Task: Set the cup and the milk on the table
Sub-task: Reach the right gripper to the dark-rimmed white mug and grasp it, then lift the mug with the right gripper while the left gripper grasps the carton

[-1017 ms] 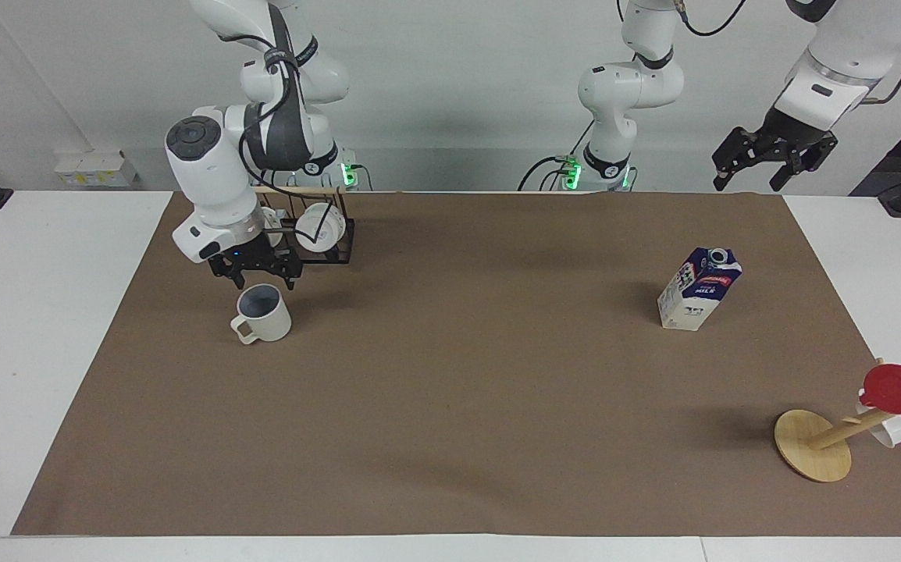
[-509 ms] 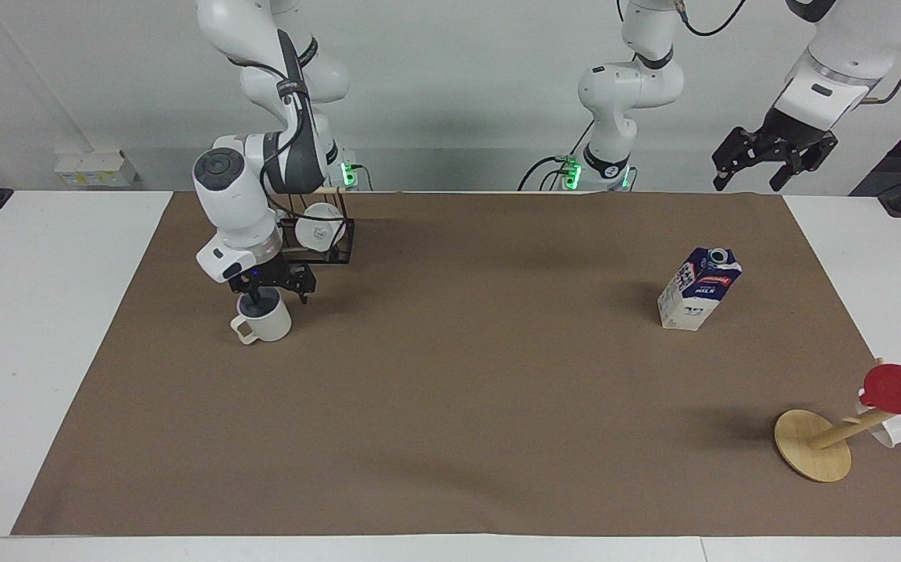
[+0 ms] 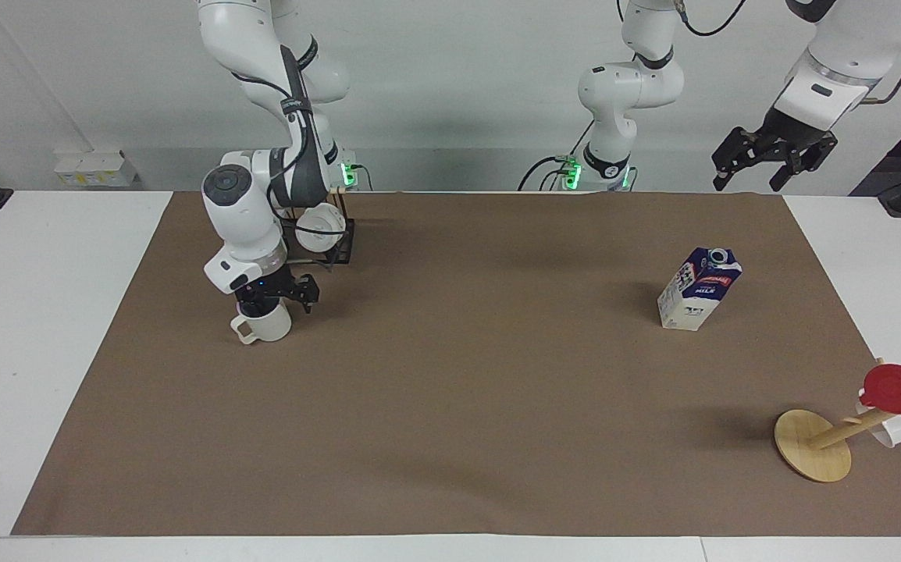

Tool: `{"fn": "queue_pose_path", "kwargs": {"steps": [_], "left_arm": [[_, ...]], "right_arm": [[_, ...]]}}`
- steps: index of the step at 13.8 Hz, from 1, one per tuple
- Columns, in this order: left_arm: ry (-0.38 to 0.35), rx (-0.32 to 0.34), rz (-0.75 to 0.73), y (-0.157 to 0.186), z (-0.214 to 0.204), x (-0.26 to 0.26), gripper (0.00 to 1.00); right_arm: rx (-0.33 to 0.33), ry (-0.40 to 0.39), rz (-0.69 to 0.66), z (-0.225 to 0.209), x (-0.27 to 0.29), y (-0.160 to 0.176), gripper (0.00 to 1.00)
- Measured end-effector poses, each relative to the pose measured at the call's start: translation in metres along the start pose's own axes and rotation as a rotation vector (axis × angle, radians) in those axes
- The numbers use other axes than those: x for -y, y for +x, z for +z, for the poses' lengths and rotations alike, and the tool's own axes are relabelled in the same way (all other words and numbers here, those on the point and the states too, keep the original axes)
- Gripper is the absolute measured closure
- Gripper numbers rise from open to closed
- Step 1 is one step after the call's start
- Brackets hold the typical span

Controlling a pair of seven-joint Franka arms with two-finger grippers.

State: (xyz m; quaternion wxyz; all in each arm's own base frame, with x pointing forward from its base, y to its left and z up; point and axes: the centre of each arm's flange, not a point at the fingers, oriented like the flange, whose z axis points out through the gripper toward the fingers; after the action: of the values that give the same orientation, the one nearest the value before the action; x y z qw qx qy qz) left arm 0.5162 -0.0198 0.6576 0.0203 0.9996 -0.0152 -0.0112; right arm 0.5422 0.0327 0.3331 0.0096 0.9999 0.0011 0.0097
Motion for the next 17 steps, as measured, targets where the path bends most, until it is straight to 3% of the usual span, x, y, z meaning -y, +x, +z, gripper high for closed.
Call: {"fn": "queue_pose_path", "kwargs": {"steps": [1, 2, 4, 8, 10, 14, 17], "left_arm": [[0.0, 0.0, 0.001, 0.0, 0.0, 0.0, 0.0], [0.0, 0.0, 0.001, 0.0, 0.0, -0.001, 0.0], [0.0, 0.0, 0.002, 0.0, 0.0, -0.001, 0.0], [0.0, 0.0, 0.058, 0.0, 0.0, -0.001, 0.0], [0.0, 0.0, 0.089, 0.0, 0.0, 0.0, 0.0], [-0.001, 0.001, 0.141, 0.0, 0.0, 0.003, 0.0], [0.016, 0.005, 0.139, -0.001, 0.002, 0.005, 0.0]], "right_arm": [[-0.002, 0.0, 0.0, 0.001, 0.0, -0.001, 0.0], [-0.002, 0.0, 0.0, 0.002, 0.0, -0.001, 0.07], [-0.001, 0.0, 0.0, 0.004, 0.0, -0.002, 0.35], [-0.001, 0.001, 0.001, 0.004, 0.0, -0.002, 0.79], [-0.006, 0.001, 0.012, 0.003, -0.001, -0.002, 0.96], [-0.029, 0.004, 0.067, -0.005, 0.003, 0.004, 0.96], [-0.071, 0.014, 0.13, -0.039, 0.03, 0.022, 0.96]]}}
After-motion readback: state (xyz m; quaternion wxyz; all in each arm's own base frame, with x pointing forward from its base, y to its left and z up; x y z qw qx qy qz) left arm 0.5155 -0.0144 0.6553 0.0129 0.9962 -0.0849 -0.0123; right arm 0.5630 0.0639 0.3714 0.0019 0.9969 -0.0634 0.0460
